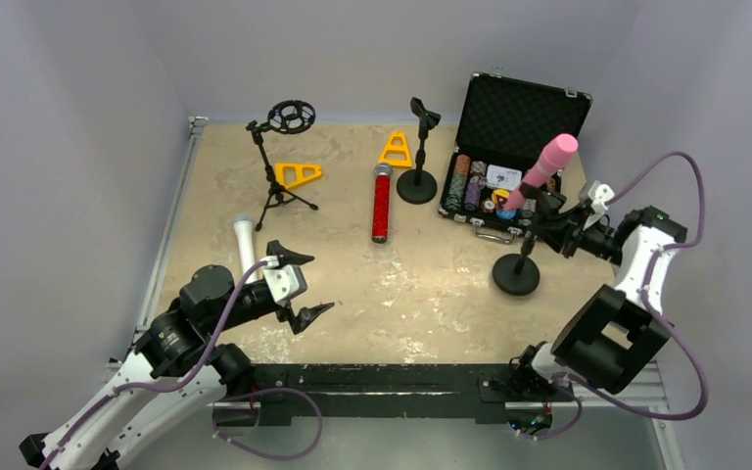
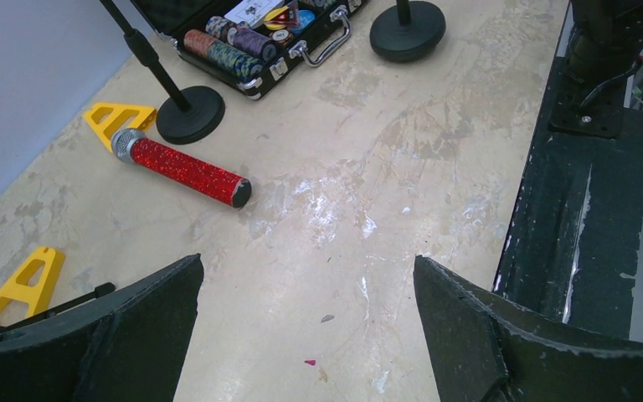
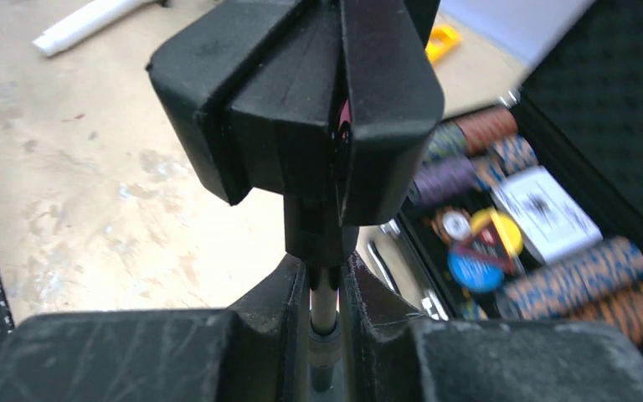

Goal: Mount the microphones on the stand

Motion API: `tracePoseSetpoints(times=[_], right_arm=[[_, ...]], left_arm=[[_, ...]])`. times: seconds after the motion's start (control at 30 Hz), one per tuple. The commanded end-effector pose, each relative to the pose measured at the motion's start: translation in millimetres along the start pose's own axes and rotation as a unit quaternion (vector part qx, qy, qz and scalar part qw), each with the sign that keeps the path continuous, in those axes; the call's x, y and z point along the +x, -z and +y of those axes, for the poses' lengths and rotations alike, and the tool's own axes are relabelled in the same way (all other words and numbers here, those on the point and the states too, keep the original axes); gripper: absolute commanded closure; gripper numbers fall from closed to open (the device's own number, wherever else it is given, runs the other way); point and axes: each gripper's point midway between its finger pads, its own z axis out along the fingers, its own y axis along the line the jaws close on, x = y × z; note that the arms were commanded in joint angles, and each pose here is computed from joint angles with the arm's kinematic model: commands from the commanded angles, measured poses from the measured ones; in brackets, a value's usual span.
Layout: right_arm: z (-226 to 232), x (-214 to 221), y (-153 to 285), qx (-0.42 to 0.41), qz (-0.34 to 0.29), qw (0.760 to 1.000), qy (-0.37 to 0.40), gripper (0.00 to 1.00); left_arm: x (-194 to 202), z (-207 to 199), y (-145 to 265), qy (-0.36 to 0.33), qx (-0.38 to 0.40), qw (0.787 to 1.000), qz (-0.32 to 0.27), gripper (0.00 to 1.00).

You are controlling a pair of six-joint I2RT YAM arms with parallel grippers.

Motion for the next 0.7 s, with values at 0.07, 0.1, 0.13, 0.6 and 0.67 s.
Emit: tracePoseSetpoints(times=[0.07,0.1,0.13,0.6,0.67], right_arm=[[-27.2,-3.5,47.0,0.088,0.003,0.996,0.008,0.99],[-31.1,-2.8,52.0,0.097,0.005,0.995,0.01,0.99],[-35.1,-2.4,56.7,0.106,0.006,0.994,0.014,0.99],[-58.1,27.3,85.7,0.147,0.017,0.989,0.005,0.93],[-56.7,33.6,85.3,0.146,0.017,0.989,-0.002,0.91]], left_arm=[[-8.8,-0.4,2.0,-0.011,0.004,1.0,-0.016,0.01],[-9.2,-0.1,2.1,-0.012,0.004,1.0,-0.016,0.01],[-9.2,-0.3,2.1,-0.012,0.004,1.0,-0.016,0.01],[-8.2,-0.2,1.6,-0.011,0.004,1.0,-0.015,0.01],[-7.6,-0.1,1.5,-0.011,0.004,1.0,-0.014,0.01]])
